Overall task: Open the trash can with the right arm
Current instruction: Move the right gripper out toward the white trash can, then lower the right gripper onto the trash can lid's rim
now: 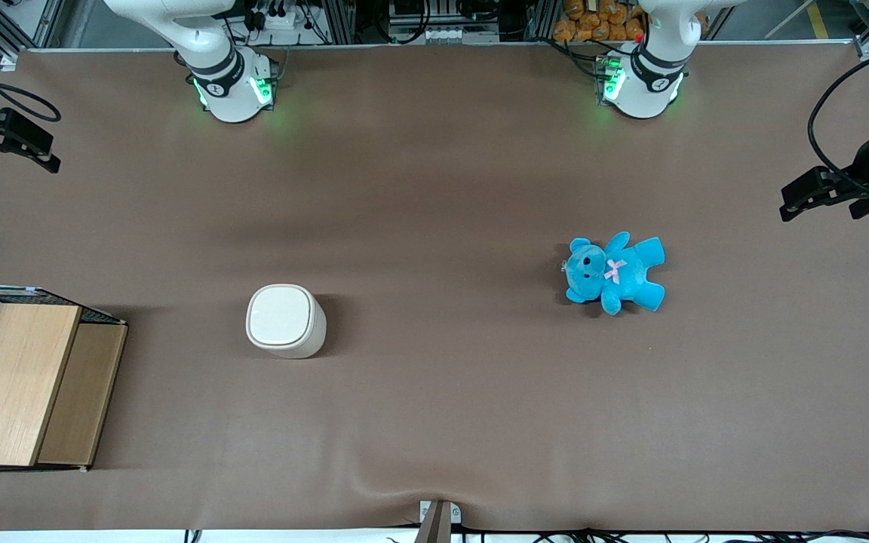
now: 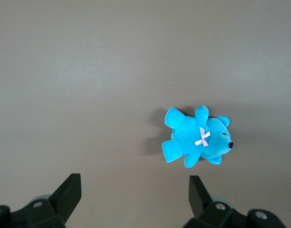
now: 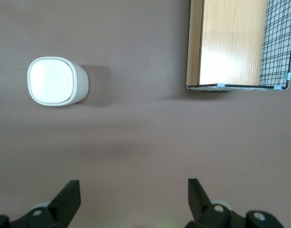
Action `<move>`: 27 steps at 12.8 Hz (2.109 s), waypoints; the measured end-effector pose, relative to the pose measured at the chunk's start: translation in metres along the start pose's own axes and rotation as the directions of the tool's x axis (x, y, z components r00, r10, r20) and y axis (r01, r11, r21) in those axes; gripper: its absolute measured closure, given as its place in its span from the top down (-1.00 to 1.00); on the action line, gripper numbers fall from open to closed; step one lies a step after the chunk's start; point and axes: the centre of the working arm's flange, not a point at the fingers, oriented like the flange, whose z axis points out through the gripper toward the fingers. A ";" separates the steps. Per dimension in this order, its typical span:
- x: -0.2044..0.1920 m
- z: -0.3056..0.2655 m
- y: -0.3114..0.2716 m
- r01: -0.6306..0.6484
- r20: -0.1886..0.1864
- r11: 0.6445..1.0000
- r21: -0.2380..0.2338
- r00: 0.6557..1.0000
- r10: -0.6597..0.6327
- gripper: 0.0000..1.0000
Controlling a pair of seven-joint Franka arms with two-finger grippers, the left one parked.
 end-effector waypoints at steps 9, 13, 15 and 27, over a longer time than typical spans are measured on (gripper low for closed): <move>0.010 0.017 -0.034 0.010 -0.014 1.000 -0.004 1.000 -0.010 1.00; 0.025 0.071 -0.130 -0.034 -0.005 0.999 -0.010 0.999 0.034 0.91; 0.036 0.111 -0.158 -0.024 -0.027 1.000 0.001 0.999 0.024 0.41; 0.089 0.292 -0.200 -0.019 -0.039 0.999 0.041 0.999 0.020 -0.98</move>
